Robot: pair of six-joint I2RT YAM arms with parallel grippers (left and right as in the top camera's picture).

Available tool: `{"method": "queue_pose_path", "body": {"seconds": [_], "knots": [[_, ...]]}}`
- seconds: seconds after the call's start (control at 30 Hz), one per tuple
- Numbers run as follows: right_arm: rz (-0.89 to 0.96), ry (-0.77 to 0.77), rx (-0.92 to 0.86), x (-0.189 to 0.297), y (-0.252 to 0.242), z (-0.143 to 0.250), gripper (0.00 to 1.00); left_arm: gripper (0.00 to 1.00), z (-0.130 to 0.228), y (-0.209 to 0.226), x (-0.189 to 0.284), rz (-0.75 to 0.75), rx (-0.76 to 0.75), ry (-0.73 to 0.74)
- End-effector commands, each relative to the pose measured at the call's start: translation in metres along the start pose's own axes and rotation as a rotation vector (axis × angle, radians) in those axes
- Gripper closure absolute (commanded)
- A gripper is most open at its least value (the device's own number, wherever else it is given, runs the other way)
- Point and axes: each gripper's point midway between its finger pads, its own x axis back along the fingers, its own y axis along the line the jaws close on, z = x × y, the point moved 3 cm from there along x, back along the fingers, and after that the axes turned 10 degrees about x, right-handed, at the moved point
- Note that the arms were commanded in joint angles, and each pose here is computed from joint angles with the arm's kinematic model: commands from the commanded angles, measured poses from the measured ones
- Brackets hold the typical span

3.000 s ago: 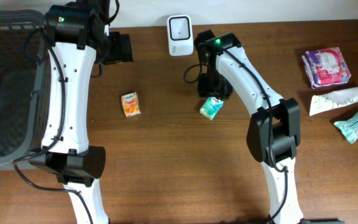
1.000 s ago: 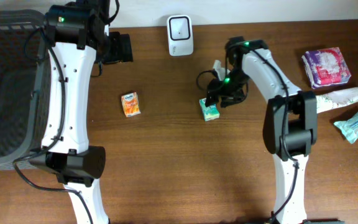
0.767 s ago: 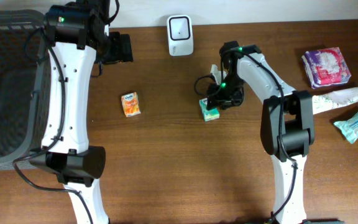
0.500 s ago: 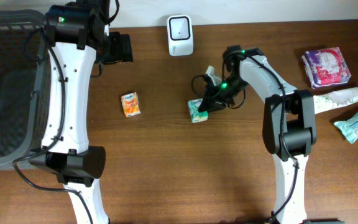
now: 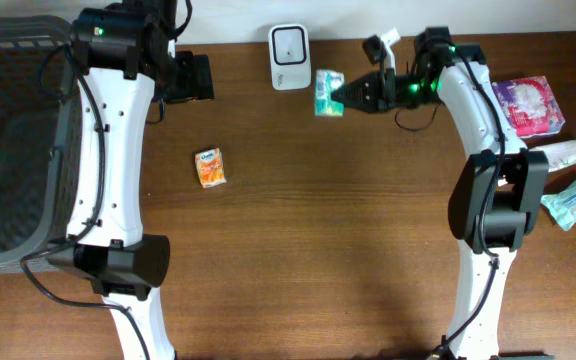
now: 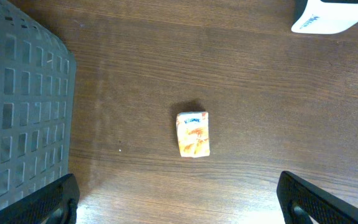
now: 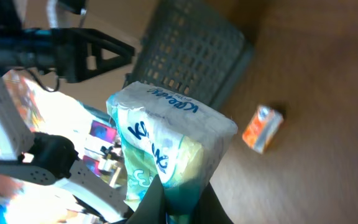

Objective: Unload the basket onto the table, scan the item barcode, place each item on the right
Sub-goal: 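Raise the teal tissue pack to the scanner with the right gripper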

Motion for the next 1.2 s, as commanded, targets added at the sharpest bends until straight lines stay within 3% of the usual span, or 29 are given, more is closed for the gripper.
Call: {"method": "queue_pose_path", "body": {"seconds": [0.0,0.17,0.77,0.8,0.83,0.9,0.93,0.97,1.03,1.13,1.17], "knots": [[-0.063,-0.003,0.167,-0.015,0.032,-0.022,0.96,0.01,-0.002,0.001,0.006,0.008,0.011,-0.018],[-0.091,0.021,0.254,-0.033,0.04,-0.022,0.96,0.01,-0.002,0.001,0.006,0.008,0.011,-0.018],[-0.071,0.075,0.211,-0.05,0.04,-0.012,0.96,0.01,-0.002,0.001,0.006,0.008,0.011,-0.018],[0.014,0.128,0.175,-0.052,0.027,-0.006,0.96,0.01,-0.002,0.001,0.006,0.007,0.011,-0.018],[0.226,0.225,0.075,-0.052,-0.002,0.005,0.96,0.01,-0.002,0.001,0.006,0.008,0.011,-0.018],[0.826,0.341,-0.149,-0.029,-0.065,0.024,0.96,0.01,-0.002,0.001,0.006,0.008,0.011,-0.018],[1.046,0.372,-0.163,-0.014,-0.08,0.029,0.96,0.01,-0.002,0.001,0.006,0.008,0.011,-0.018],[1.267,0.404,-0.123,0.0,-0.089,0.028,0.96,0.01,-0.002,0.001,0.006,0.008,0.011,-0.018],[1.505,0.42,0.047,0.008,-0.096,0.009,0.96,0.01,-0.002,0.001,0.006,0.008,0.011,-0.018],[1.538,0.476,0.546,-0.028,-0.098,-0.043,0.96,0.01,-0.002,0.001,0.006,0.008,0.011,-0.018],[1.558,0.463,0.631,-0.033,-0.099,-0.055,0.96,0.01,-0.002,0.001,0.006,0.008,0.01,-0.018]]}}
